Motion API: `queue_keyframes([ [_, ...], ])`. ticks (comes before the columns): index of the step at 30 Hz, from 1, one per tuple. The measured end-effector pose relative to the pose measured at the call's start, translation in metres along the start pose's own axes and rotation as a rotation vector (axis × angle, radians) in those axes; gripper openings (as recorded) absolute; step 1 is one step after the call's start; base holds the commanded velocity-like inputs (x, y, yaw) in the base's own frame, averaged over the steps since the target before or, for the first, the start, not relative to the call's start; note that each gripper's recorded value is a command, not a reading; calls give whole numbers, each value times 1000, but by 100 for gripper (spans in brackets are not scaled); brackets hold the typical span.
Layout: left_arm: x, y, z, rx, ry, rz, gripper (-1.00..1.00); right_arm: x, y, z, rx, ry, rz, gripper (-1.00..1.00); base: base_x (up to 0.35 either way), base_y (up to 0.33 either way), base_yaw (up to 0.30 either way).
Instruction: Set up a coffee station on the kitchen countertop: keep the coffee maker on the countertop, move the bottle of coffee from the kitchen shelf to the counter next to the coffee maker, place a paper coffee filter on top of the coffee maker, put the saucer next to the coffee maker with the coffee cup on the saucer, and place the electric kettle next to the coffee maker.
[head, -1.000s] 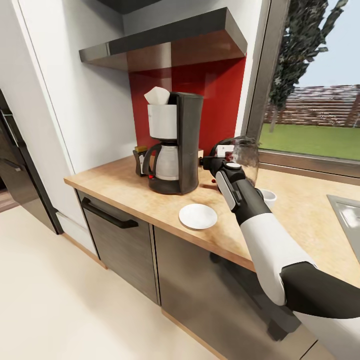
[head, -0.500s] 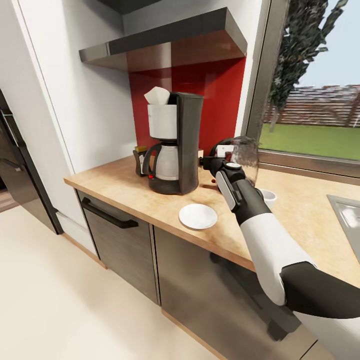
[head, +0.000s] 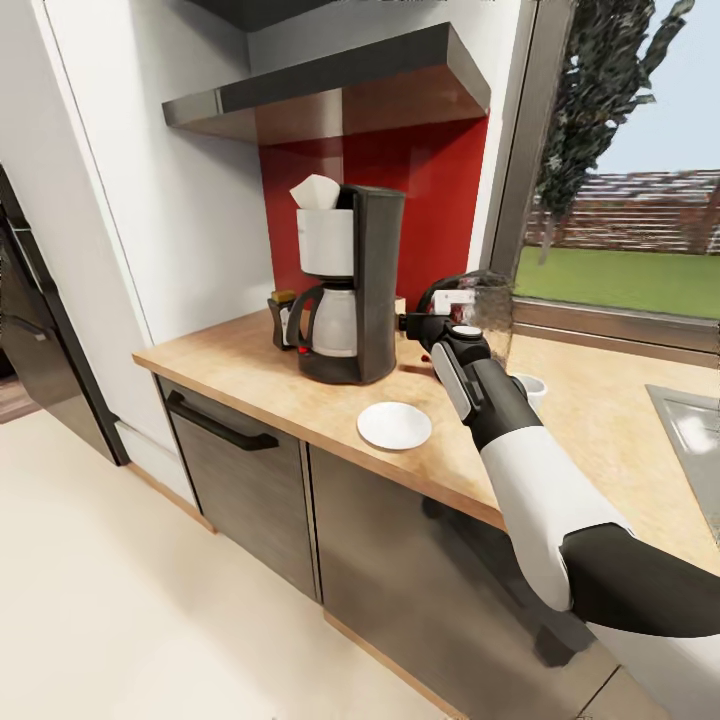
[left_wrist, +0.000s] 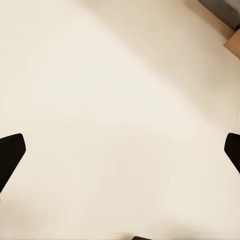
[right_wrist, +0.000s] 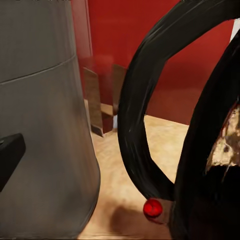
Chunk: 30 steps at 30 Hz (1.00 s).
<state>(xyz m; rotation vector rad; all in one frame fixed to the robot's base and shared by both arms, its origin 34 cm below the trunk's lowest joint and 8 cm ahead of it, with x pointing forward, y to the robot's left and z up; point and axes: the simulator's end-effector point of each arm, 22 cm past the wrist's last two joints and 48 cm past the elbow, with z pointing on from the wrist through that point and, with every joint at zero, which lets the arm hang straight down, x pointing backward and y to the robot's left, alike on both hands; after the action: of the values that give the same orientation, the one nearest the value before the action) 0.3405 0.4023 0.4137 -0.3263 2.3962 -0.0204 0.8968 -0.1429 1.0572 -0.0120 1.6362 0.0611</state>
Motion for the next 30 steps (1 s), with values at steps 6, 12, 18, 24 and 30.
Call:
queue_keyframes([
  [6, 0, 0, 0, 0, 0, 0, 100, 0, 0, 0, 0, -1, 0, 100, -38, -12, 0],
  [12, 0, 0, 0, 0, 0, 0, 100, 0, 0, 0, 0, -1, 0, 100, -109, -21, 0],
  [18, 0, 0, 0, 0, 0, 0, 100, -1, 0, 0, 0, -2, 0, 100, -163, -45, 0],
  [24, 0, 0, 0, 0, 0, 0, 100, -1, 0, 0, -1, -2, 0, 100, -51, -6, 0],
  [30, 0, 0, 0, 0, 0, 0, 100, -1, 0, 0, -1, -2, 0, 100, -130, 0, 0],
])
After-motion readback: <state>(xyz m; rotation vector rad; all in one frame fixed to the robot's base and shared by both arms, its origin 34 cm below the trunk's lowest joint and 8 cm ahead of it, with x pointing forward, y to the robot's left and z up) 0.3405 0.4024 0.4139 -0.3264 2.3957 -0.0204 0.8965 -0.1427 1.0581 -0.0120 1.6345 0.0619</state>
